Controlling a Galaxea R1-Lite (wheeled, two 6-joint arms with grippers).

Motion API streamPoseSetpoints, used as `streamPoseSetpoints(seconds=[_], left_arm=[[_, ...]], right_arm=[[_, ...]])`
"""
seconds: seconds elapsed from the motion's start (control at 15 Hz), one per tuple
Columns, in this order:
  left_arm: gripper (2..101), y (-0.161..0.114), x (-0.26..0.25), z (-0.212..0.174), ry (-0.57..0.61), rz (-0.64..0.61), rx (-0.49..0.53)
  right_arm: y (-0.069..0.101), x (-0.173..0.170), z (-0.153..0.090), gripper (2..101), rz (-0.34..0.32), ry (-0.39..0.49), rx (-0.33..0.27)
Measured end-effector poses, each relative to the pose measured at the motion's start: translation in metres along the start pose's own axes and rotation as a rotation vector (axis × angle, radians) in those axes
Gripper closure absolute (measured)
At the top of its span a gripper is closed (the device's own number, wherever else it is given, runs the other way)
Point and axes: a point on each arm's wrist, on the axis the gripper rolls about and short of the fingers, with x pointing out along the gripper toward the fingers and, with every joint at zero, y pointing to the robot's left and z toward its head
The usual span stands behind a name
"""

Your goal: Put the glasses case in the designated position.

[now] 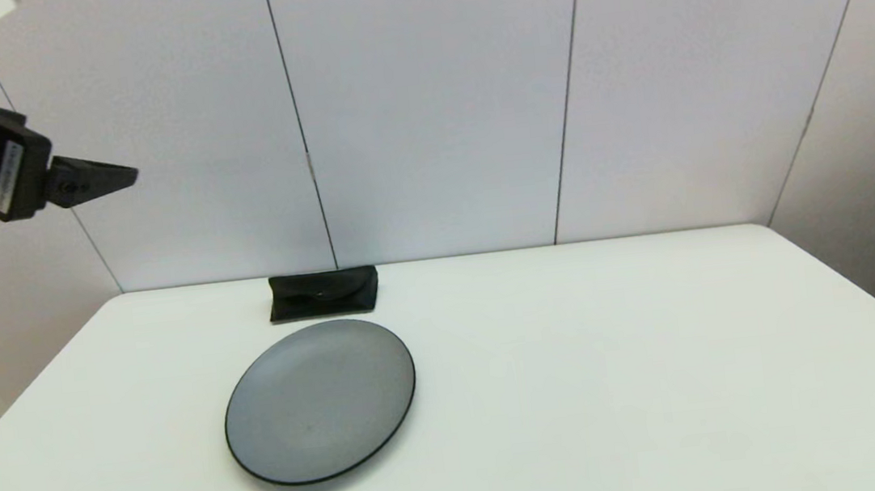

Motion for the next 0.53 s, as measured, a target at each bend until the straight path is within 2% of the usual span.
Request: streamPoseSetpoints(seconds=[0.27, 0.4, 0.53], left_arm=[[6.1, 0.013, -0.025, -0.027, -0.06, 0.151, -0.209], [6.0, 0.007, -0.038, -0.047, -0.063, 0.181, -0.295], [6.0, -0.005, -0.052, -0.071, -0.048, 0.184, -0.333]], right_arm=[[0.0, 0.0, 0.0, 4.3, 0.0, -0.001, 0.0], [0.0, 0.0, 0.0, 4.3, 0.0, -0.001, 0.0], [0.0, 0.0, 0.0, 4.3, 0.0, -0.001, 0.001]])
